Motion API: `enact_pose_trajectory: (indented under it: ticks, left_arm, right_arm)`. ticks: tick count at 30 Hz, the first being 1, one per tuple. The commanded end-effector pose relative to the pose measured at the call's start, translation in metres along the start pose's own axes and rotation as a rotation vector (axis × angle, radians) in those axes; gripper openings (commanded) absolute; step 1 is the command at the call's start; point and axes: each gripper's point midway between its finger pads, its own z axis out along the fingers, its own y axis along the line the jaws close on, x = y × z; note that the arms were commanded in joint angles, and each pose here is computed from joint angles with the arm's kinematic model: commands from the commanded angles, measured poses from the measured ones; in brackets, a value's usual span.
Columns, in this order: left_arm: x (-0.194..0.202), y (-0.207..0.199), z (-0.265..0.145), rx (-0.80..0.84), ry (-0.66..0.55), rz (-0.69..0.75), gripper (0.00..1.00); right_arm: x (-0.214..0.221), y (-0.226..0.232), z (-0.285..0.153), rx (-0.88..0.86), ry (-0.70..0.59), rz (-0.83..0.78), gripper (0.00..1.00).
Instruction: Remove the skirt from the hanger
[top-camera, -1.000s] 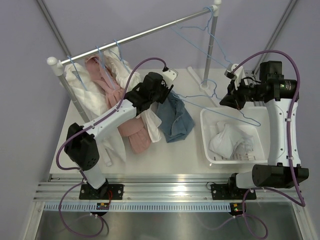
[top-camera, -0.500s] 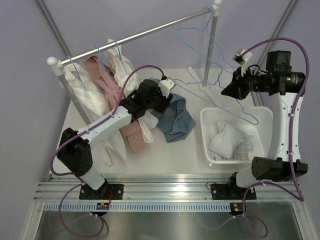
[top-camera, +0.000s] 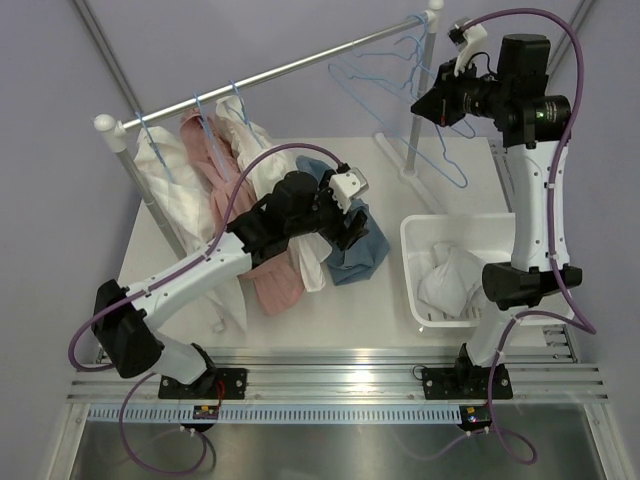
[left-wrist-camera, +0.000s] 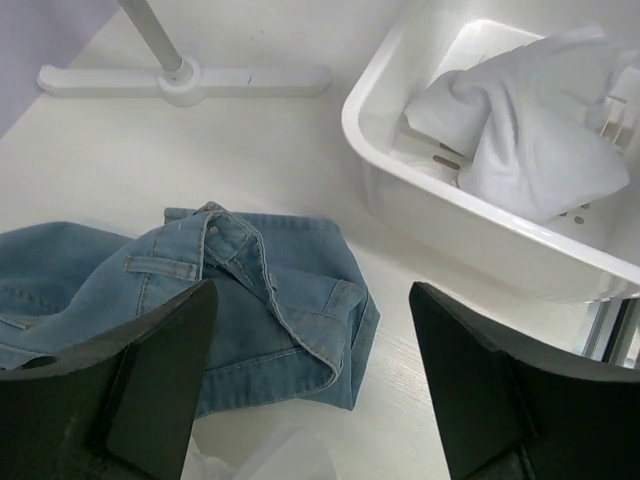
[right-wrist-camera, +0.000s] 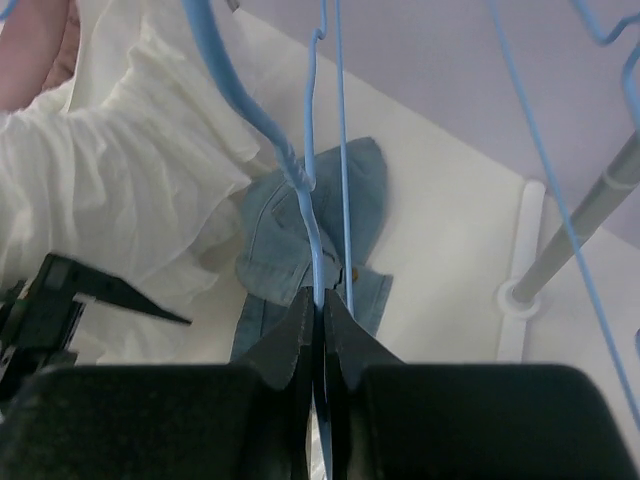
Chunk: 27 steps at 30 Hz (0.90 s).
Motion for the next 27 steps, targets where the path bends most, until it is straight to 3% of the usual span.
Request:
enact_pose_trajectory:
  ticks: [1, 18, 27]
  left_arm:
    - [-0.056, -0.012, -0.017, 0.026, -0.157, 0.04, 0.83]
    - [-0.118, -0.025, -0.087, -0.021, -0.337, 0.052, 0.91]
    - [-0.138, -0.014, -0.13, -0.119, -0.396, 0.026, 0.94]
  right_arm:
    - [-0.029, -0.016, 0.017, 0.068, -0.085, 0.011, 0.0]
    - [-0.072, -0.04, 0.075, 0.115, -0.273, -0.027, 0.0]
    - [-0.036, -0.057, 0.121, 0.121, -0.188, -0.008, 0.0]
